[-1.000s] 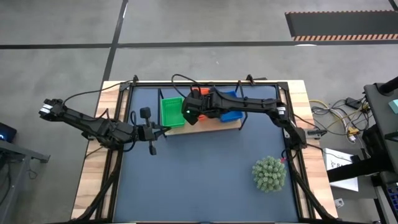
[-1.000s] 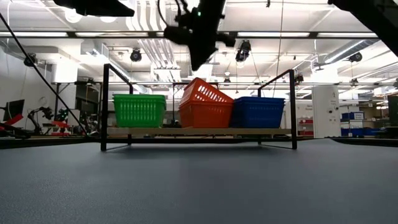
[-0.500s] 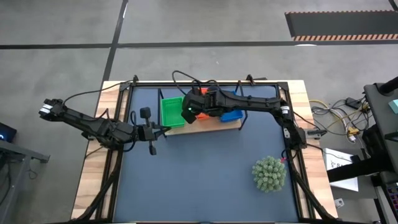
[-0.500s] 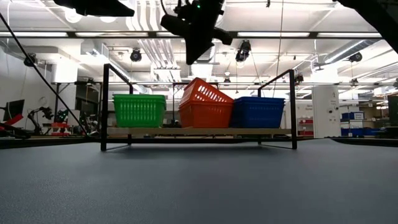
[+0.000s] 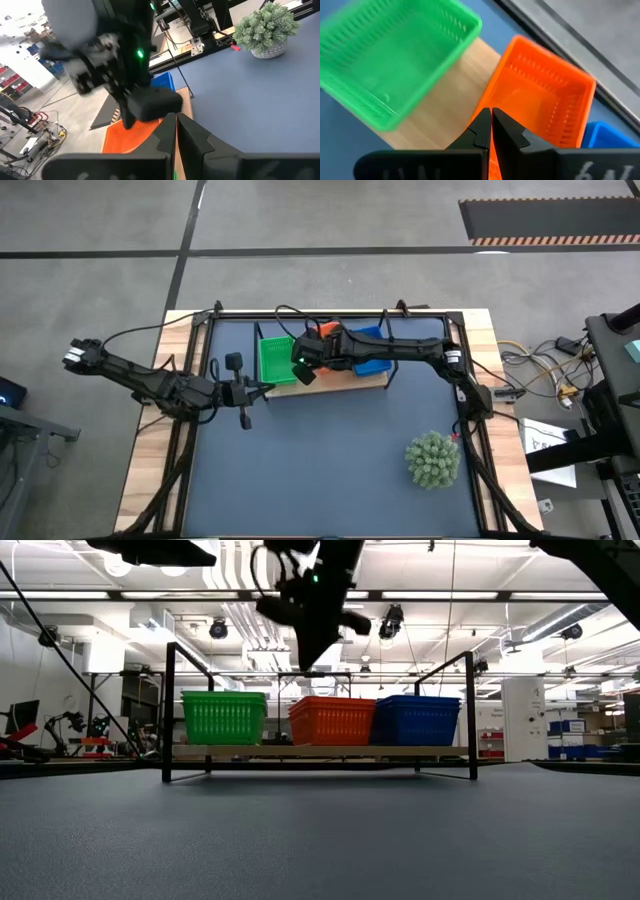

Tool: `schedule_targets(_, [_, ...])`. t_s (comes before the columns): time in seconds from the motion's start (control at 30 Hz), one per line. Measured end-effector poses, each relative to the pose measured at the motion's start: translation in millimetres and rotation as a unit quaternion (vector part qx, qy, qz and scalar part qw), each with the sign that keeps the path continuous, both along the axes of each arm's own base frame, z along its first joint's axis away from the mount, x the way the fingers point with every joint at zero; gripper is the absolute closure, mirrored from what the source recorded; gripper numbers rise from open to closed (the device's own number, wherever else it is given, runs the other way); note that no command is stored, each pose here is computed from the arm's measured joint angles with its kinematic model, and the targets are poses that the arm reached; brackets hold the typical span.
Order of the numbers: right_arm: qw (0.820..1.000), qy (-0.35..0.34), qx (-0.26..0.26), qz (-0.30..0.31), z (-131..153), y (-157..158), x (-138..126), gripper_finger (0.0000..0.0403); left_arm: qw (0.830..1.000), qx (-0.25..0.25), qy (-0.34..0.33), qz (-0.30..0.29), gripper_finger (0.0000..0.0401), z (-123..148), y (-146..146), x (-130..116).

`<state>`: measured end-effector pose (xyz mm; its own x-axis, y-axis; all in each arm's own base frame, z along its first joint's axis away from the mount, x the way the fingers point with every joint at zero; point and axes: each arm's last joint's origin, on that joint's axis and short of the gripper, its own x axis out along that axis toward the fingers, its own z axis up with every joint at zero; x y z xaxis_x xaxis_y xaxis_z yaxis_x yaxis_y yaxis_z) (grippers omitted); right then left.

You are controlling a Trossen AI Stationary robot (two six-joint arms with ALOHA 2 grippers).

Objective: Stack baskets on shelf by color
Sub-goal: Stack the orange basket on top of the orange basket on the shelf

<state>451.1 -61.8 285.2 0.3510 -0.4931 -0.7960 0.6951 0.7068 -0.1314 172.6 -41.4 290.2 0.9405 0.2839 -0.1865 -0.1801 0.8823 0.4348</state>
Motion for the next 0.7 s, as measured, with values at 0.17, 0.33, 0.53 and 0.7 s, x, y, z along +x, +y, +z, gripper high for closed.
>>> schedule_targets(0.17, [0.999,0.017,-0.010,0.034,23,1,-7,0.0394,1.000,-0.003,-0.001,0.000,0.0401,0,0,0])
schedule_targets(0.33, [0.983,0.115,0.029,0.143,17,0,-19,0.0394,1.000,-0.004,-0.004,-0.002,0.0401,1,0,0])
schedule_targets(0.53, [0.973,0.124,0.059,0.183,-9,-26,-18,0.0394,1.000,-0.012,-0.025,-0.002,0.0401,5,-1,1])
schedule_targets(0.7, [0.972,0.077,0.115,0.192,-21,-39,-15,0.0394,1.000,-0.012,-0.026,-0.003,0.0401,5,-1,1])
